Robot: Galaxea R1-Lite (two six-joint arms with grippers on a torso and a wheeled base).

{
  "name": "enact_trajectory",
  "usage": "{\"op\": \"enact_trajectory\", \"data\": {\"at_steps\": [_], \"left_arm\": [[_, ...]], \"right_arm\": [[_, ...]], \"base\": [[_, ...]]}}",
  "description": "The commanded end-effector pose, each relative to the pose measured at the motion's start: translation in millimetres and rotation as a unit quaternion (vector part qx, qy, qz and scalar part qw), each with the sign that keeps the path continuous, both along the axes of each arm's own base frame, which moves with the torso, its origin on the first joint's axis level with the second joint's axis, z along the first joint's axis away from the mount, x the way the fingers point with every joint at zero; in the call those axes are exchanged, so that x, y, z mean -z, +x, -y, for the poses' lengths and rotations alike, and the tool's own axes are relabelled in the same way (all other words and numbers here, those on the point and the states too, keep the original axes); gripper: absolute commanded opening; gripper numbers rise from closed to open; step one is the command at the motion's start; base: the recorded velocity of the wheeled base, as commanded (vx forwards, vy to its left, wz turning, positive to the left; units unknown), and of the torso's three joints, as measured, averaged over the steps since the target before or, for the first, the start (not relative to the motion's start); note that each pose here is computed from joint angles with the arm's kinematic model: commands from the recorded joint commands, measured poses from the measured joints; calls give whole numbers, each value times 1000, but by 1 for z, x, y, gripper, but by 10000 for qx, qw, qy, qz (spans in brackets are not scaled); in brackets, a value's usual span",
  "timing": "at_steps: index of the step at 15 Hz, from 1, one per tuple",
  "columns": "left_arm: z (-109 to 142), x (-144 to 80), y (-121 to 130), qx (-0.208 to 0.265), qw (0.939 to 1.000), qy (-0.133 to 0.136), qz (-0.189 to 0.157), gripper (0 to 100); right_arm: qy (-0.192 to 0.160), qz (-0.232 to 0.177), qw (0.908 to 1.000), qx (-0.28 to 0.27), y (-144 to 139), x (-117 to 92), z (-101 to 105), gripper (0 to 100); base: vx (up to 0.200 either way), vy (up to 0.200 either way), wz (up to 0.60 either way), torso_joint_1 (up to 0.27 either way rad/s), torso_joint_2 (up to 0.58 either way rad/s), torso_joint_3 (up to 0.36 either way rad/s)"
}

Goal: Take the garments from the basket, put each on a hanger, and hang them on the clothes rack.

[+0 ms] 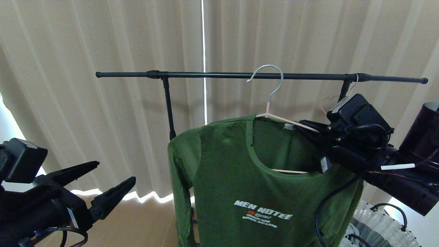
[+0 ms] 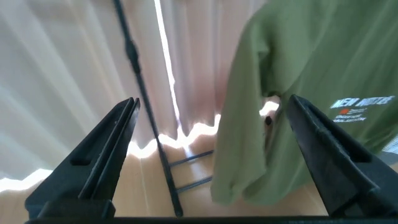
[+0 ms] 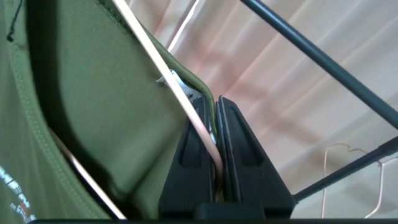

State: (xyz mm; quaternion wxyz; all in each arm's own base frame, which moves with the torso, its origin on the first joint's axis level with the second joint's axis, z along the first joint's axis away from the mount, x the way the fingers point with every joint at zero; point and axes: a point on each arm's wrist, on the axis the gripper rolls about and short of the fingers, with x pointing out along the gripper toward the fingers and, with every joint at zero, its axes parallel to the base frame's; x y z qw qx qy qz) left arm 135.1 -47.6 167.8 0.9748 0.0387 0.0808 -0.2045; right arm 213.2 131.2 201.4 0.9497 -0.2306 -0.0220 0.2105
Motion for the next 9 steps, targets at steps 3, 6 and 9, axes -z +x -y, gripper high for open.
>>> {"op": "enact_trajectory", "data": {"at_steps": [3, 6, 9], "left_arm": [[12, 10, 5, 319, 9994, 32, -95, 100], [17, 13, 10, 384, 9992, 7, -90, 100], [15, 16, 21, 205, 9998, -16, -75, 100]], "right_arm": [[99, 142, 9998, -99, -4, -6, -1, 0], [202, 200, 9986, -443, -10, -11, -3, 0], [305, 333, 9963, -735, -12, -11, -4, 0]], "base": [[0, 0, 0, 0, 0, 0], [0, 0, 0, 0, 0, 0], [0, 0, 0, 0, 0, 0]]}}
